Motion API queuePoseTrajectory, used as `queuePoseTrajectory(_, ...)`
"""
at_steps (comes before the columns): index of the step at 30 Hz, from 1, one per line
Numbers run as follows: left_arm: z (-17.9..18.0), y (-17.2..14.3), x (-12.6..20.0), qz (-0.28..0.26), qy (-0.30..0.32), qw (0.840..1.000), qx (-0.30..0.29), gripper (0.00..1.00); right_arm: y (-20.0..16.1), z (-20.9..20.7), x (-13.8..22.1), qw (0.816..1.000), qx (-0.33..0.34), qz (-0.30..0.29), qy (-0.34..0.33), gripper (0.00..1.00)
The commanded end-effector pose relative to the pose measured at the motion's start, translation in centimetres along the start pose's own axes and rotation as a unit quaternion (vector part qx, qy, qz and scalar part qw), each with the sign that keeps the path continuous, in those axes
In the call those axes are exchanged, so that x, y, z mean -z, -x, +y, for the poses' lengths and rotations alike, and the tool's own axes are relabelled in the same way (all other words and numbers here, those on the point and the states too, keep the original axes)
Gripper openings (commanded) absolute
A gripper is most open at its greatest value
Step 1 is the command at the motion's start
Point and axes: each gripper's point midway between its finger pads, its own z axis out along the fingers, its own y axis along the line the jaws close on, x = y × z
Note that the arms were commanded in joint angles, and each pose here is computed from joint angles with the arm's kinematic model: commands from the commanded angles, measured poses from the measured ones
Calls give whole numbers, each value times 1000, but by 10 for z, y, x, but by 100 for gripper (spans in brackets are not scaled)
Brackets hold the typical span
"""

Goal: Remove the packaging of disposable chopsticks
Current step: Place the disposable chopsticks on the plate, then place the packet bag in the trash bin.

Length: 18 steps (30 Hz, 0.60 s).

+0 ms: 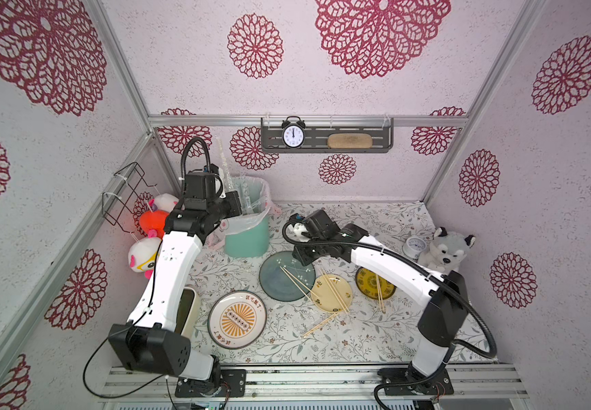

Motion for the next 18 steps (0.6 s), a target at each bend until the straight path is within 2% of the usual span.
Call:
queuePoseTrajectory(1, 29, -38, -2, 103, 68, 992, -3, 0, 9, -3, 18, 998, -12, -60, 2, 27)
queuePoseTrajectory(5, 43, -41, -12, 138, 113, 984, -2, 0, 1, -1, 34, 997, -13, -81, 14, 27)
queuePoseTrajectory(8, 46, -37, -7, 150, 138, 979, -1, 20, -2, -2, 40, 996, -14, -90, 16, 27)
queuePoseTrajectory(11, 41, -24, 1, 132, 156, 979, -24, 24, -3, -2, 42, 996, -15, -92, 18, 27)
queuePoseTrajectory(13, 44, -20, -3, 141, 161, 976, -22, 28, -4, -2, 41, 995, -15, -92, 20, 27)
queuePoseTrajectory(14, 46, -22, -7, 154, 164, 974, -22, 35, -5, -2, 41, 996, -15, -90, 20, 27)
queuePoseTrajectory(15, 47, -28, -10, 169, 168, 971, -23, 50, -6, -1, 41, 996, -16, -89, 21, 27)
queuePoseTrajectory(18, 41, -26, -10, 163, 171, 971, -36, 68, -7, -4, 40, 996, -17, -89, 17, 27)
